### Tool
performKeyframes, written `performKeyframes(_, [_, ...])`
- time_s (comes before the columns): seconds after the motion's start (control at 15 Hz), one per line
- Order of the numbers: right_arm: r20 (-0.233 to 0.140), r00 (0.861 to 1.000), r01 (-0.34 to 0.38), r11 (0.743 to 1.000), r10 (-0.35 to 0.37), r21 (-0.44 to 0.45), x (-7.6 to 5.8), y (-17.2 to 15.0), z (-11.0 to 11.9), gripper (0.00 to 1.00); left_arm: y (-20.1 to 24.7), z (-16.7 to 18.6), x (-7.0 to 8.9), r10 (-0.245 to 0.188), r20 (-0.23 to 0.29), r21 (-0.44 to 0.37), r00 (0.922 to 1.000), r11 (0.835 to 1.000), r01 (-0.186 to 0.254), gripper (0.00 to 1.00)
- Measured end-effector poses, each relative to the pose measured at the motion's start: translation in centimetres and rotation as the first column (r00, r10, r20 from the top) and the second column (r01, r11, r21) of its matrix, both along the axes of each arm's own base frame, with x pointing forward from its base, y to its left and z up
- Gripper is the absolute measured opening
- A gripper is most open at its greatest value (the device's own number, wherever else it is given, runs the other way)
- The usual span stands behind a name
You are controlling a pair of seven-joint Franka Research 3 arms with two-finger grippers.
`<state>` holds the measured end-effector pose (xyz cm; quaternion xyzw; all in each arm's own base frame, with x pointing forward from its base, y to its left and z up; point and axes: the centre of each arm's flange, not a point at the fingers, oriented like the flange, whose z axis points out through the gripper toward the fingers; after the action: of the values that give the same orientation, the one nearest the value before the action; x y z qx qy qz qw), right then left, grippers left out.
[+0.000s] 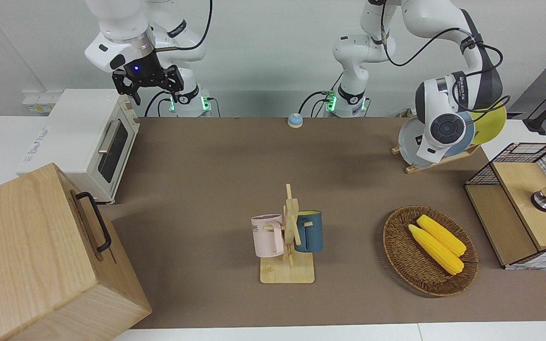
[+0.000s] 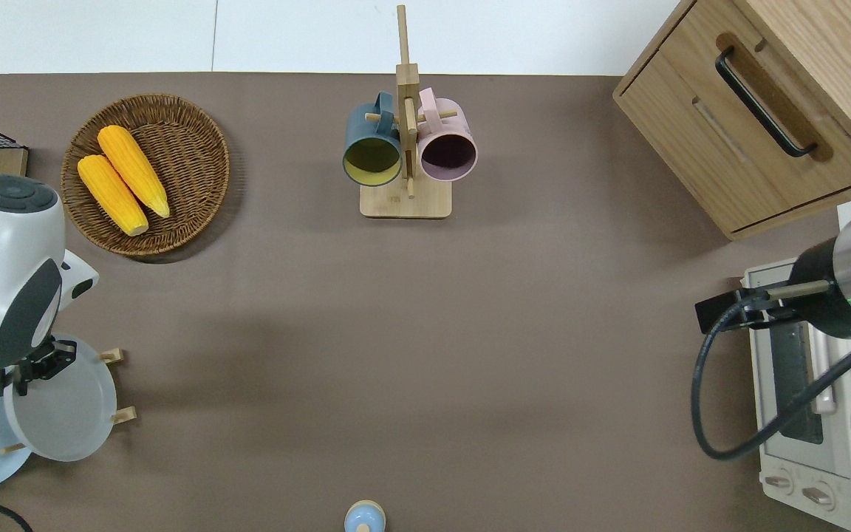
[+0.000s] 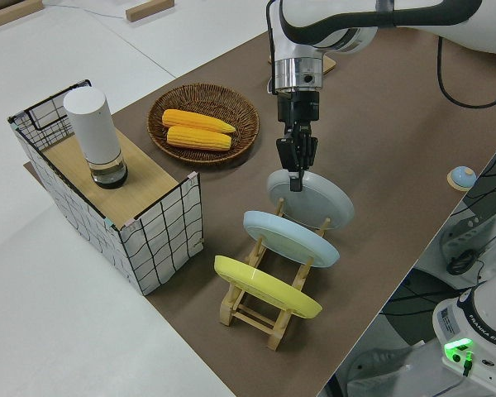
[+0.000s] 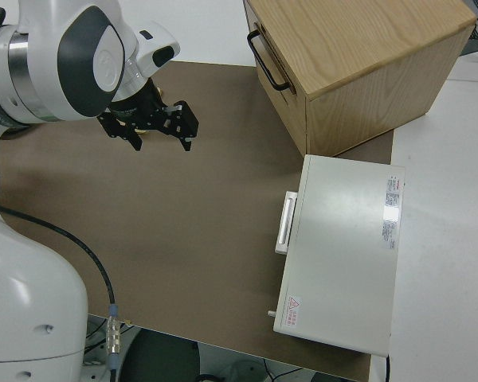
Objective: Pick gray plate from low plate rack and place it on table with left arm
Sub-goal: 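Grasp the gray plate rim with the left gripper and lift it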
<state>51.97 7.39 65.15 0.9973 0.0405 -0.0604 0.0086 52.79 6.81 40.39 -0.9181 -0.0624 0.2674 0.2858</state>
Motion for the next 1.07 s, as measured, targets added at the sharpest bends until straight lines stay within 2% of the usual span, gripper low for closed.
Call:
performKeyframes(0.07, [0.000,1.000,0.000,1.000,0.000,0.000,0.0,0.0,0.0,0.99,0.0,0.3,0.0,0.004,-0.002,0.003,1.0000,1.000,-0.004,0.21])
performKeyframes(0.2, [0.000,1.000,0.000,1.000,0.000,0.000,0.0,0.0,0.0,0.99,-0.2,1.7,0.3,0.018,-0.001,0.007,0.9998,1.000,-0.018,0.14])
performKeyframes(0.53, [0.000,1.000,0.000,1.000,0.000,0.000,0.0,0.0,0.0,0.99,-2.2,6.9,1.1,0.033,0.026,0.015,0.9991,0.999,-0.034,0.14])
performKeyframes(0.73, [0.000,1.000,0.000,1.000,0.000,0.000,0.0,0.0,0.0,0.99,-3.7,8.9,1.4,0.080,0.057,-0.105,0.9951,0.992,-0.074,0.14])
performKeyframes(0.87, [0.000,1.000,0.000,1.000,0.000,0.000,0.0,0.0,0.0,0.99,-5.4,9.7,1.3,0.120,0.069,-0.243,0.9904,0.965,-0.100,0.14])
performKeyframes(0.93, [0.000,1.000,0.000,1.000,0.000,0.000,0.0,0.0,0.0,0.99,-6.4,10.2,1.4,0.137,0.101,-0.322,0.9854,0.942,-0.098,0.14])
performKeyframes(1.07, [0.000,1.000,0.000,1.000,0.000,0.000,0.0,0.0,0.0,0.99,-7.6,11.0,1.6,0.161,0.158,-0.417,0.9742,0.905,-0.082,0.14])
